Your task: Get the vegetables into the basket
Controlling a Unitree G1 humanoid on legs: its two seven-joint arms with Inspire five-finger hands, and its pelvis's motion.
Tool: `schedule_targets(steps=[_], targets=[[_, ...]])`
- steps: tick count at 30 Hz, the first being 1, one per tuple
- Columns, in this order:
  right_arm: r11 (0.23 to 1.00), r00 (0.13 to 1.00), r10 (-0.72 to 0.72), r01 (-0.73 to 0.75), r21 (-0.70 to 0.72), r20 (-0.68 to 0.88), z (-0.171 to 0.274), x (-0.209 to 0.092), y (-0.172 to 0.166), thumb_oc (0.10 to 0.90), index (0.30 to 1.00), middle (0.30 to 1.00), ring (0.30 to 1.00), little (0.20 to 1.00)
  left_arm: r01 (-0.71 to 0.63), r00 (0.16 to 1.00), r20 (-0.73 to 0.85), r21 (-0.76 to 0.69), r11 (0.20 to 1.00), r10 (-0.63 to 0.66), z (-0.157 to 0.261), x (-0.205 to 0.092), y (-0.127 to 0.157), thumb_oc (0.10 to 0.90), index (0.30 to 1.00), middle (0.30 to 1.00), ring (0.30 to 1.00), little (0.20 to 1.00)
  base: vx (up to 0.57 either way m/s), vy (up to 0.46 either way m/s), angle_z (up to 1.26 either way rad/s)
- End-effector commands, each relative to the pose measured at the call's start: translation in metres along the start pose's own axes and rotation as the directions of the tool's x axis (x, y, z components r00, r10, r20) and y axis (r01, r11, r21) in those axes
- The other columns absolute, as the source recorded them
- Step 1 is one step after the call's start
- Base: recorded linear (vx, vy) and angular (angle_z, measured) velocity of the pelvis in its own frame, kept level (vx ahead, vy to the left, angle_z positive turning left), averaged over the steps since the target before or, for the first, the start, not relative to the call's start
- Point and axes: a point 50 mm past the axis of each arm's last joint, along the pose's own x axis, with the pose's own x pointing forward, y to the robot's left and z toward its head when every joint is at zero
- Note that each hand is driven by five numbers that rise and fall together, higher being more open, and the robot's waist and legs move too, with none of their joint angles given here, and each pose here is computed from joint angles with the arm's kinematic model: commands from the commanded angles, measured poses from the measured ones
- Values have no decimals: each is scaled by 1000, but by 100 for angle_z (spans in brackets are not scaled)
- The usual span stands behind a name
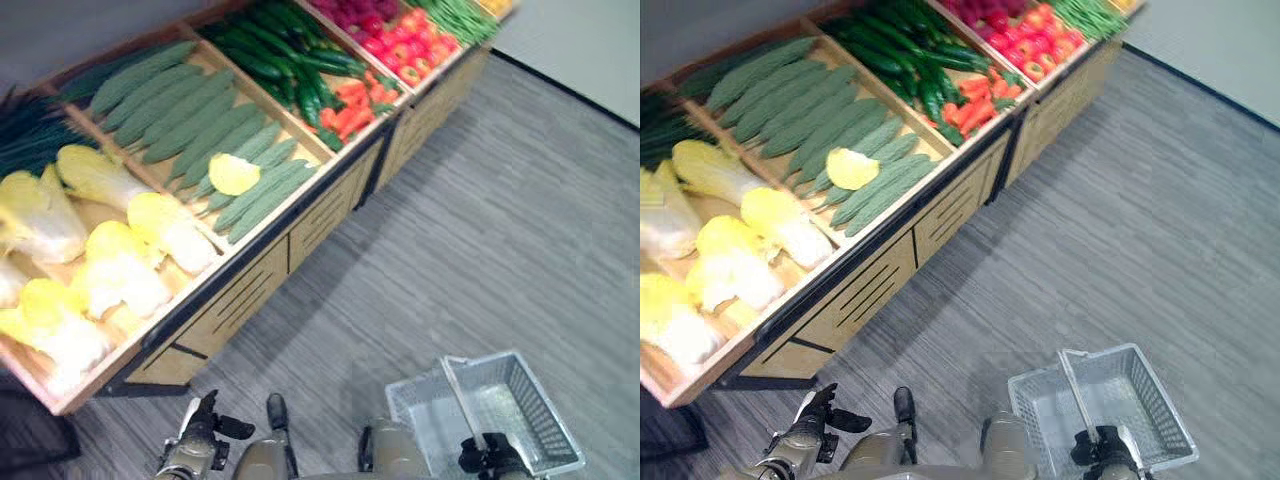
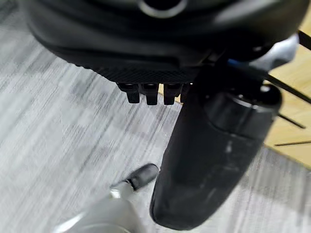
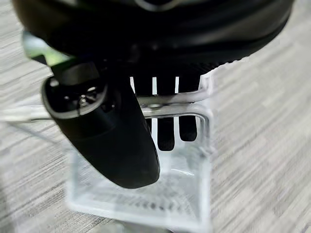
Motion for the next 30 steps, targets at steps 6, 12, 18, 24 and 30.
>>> schedule_targets(steps=[6,12,18,24,30], targets=[[994,994,-95,91,63,62,14,5,-29,400,300,300,300,300,-48,999,-9,-27,998,48,-2,1,13,900,1000,1000,1000,1000,275,-260,118],[995,995,-91,90,37,42,4,4,-33,400,300,300,300,300,-76,993,-95,-51,996,71,-25,-3,16,900,1000,1000,1000,1000,164,-341,121],[992,991,-124,123,15,53,3,5,-46,400,300,300,300,300,-41,996,-77,-42,998,38,-20,-4,1,900,1000,1000,1000,1000,80,-261,35],[994,995,-99,99,35,-16,-17,0,-35,400,300,300,300,300,-17,999,-46,9,1000,17,-15,-4,-6,900,1000,1000,1000,1000,4,-44,50],[998,998,-64,65,27,-26,-20,-2,-25,400,300,300,300,300,-31,996,-85,-16,999,29,-24,-6,-4,900,1000,1000,1000,1000,22,52,8]])
